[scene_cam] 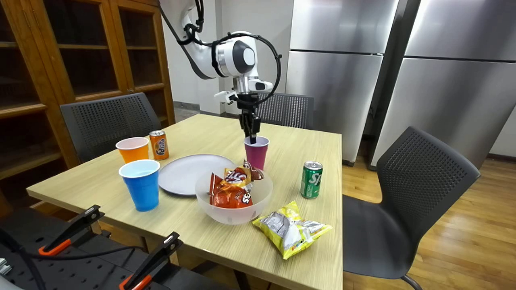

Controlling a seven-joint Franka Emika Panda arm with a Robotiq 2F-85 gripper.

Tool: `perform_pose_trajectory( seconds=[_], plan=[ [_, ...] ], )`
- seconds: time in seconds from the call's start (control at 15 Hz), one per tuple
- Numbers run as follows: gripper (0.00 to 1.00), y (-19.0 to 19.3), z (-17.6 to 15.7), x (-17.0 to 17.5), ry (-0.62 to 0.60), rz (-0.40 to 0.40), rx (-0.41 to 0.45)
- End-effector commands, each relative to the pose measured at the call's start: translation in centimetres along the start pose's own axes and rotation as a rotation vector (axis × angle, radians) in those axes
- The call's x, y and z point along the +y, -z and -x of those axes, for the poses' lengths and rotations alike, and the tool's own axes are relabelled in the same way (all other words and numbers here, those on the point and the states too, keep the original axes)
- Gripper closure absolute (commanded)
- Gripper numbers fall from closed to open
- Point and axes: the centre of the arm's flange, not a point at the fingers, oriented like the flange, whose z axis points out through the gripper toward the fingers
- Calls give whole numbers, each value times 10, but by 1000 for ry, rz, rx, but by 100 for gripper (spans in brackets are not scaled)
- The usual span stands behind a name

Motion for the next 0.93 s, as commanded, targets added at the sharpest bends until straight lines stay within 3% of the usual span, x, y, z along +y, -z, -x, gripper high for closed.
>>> perform_pose_trajectory(
  seconds=[0.0, 0.13, 0.87],
  plan=[
    [88, 5, -6, -4, -13, 2, -22],
    [100, 5, -5, -2, -13, 2, -22],
    [99, 27, 14, 11, -2, -26, 18]
  ],
)
